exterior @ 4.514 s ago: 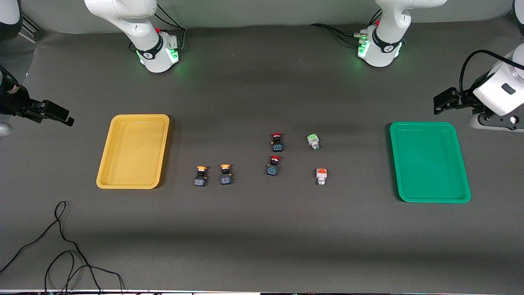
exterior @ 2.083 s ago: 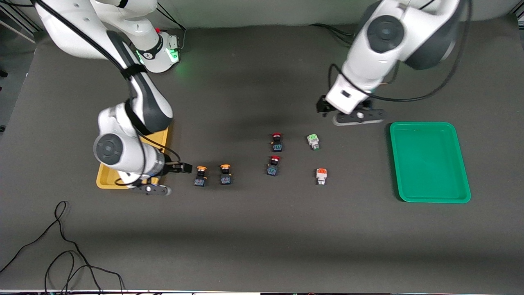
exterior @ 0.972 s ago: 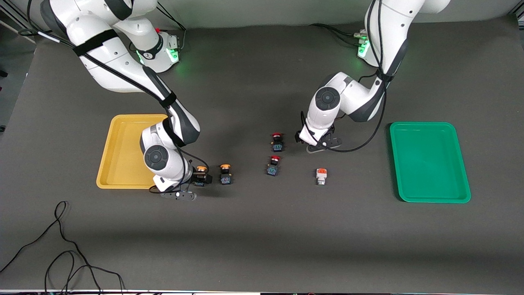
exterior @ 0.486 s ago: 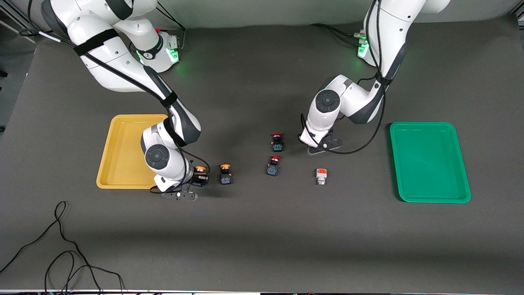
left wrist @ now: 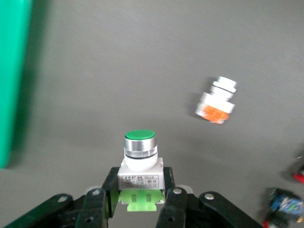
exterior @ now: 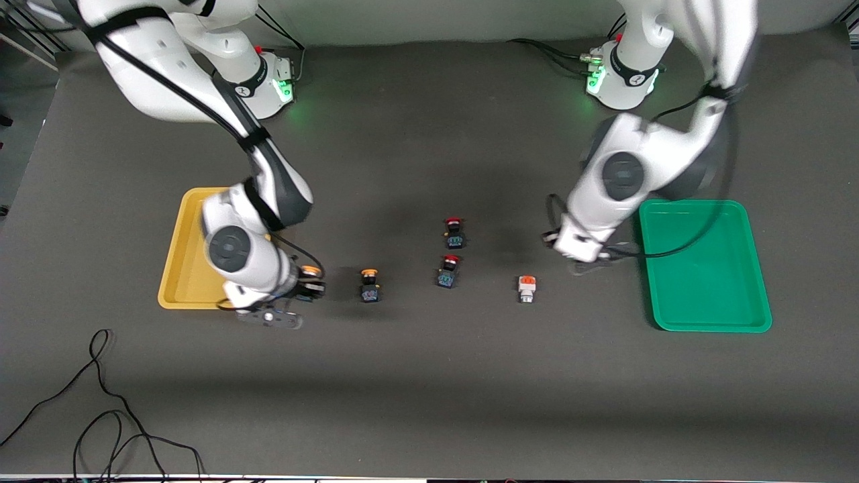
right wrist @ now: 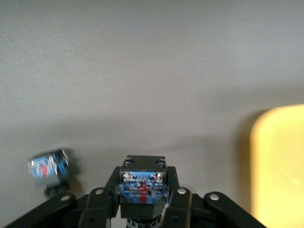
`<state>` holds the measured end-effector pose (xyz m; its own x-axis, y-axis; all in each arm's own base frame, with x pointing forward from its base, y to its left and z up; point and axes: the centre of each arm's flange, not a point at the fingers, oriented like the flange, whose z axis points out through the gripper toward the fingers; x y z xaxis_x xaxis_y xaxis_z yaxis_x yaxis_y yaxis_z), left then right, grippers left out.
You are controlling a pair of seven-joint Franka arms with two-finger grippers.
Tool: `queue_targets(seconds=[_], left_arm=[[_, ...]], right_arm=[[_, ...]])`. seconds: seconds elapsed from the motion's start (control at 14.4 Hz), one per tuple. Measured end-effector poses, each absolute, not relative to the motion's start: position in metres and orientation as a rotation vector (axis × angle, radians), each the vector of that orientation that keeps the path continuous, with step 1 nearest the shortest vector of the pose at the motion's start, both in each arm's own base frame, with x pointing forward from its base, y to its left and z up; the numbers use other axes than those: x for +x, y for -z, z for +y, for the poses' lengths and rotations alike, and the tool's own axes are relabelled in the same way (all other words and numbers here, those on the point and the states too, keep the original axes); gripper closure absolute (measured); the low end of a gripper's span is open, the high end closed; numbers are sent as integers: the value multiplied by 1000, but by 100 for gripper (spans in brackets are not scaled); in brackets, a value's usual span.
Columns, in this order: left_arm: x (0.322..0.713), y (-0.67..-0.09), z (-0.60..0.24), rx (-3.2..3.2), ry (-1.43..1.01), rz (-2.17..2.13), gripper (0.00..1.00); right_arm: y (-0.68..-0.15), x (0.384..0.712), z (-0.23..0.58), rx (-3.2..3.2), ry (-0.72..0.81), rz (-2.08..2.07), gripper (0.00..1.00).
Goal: Place green and yellow buttons in trays
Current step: 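Place the orange button in the yellow tray while the left places green button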
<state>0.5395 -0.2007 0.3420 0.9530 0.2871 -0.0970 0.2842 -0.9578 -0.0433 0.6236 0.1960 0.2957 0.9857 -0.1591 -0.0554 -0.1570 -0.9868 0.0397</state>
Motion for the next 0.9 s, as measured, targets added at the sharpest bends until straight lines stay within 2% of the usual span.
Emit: queue_targets(seconds=[0.21,0.35,0.56,0.9], left_arm=[[556,-342,-95,-3095,-246,-312,59],[560,-325,-17,-3116,-290,-233,59],[559,-294,62,-3136,-279,-180,59],[540,-212,48,-3162,-226,-106,59]], right_arm=[[-353,623,123,3080,148,-107,59],[-358,620,63,3087,176,-34,59],[-327,610,9,3096,166,40,59],[-250,571,-6,3107,54,86,59]])
